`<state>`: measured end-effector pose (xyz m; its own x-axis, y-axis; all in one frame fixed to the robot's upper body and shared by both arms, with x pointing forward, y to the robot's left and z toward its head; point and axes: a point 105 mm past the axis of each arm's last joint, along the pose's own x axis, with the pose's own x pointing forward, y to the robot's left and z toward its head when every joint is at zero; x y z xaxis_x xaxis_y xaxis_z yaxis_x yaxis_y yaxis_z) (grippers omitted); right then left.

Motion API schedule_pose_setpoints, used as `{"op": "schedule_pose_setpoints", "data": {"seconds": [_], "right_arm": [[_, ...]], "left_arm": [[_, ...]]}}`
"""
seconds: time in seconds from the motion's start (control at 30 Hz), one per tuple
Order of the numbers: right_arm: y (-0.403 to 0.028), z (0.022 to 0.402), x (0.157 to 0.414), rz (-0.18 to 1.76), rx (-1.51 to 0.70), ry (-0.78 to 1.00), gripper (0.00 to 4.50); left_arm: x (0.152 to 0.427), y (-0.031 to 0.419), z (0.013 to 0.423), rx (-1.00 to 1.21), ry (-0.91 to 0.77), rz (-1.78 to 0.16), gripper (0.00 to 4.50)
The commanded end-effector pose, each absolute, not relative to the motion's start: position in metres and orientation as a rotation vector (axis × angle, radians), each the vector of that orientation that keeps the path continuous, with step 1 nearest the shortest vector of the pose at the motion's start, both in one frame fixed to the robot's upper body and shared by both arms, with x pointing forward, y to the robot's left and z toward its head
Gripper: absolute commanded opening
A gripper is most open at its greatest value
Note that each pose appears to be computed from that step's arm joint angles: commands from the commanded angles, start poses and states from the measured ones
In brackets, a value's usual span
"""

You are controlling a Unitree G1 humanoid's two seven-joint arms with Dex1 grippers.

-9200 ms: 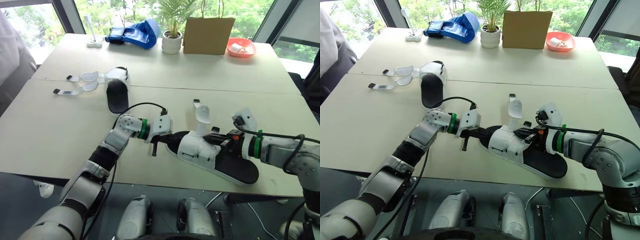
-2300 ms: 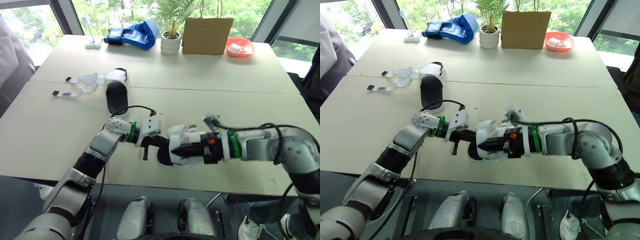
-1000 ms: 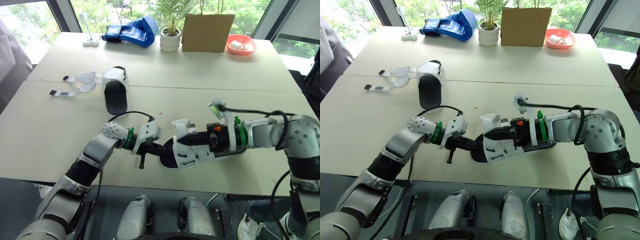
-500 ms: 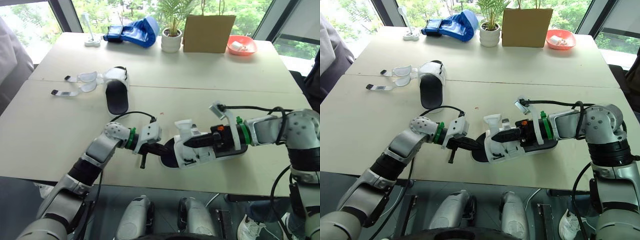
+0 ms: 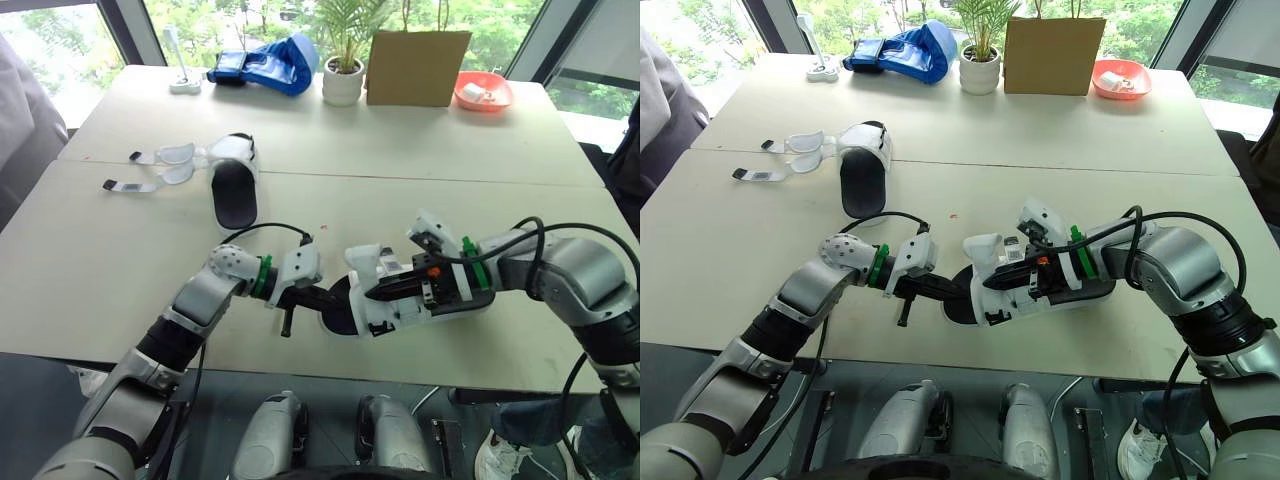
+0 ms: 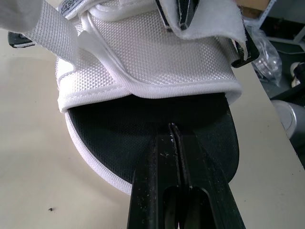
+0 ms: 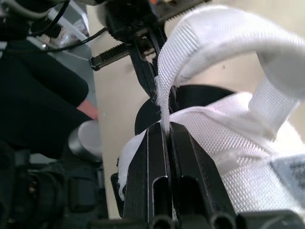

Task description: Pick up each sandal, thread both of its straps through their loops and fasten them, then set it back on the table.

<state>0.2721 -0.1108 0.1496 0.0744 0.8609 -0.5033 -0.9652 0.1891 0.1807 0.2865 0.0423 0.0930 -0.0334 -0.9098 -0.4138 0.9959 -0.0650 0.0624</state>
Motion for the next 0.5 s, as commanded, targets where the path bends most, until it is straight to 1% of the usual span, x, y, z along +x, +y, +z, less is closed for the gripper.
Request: {"op": "schedule_pose_setpoints", "data": {"seconds": [0.03,0.27,0.33,0.5], "right_arm": [[-0.104,0.159,0.267,1.504,-0.365,0.48,0.05],[-0.106,0.161,0.261,1.63,-0.525,0.489,0.05],[-0.107,0.159,0.263,1.645,-0.562,0.505,0.05],[-0.114,0.146,0.277,1.606,-0.669,0.564,0.05]], "left_arm": [[0.292,0.051,0.079,0.414,0.35,-1.524,0.0],[0.295,0.052,0.079,0.41,0.35,-1.517,0.0],[0.295,0.051,0.079,0.41,0.348,-1.517,0.0],[0.295,0.05,0.08,0.404,0.344,-1.511,0.0]]}}
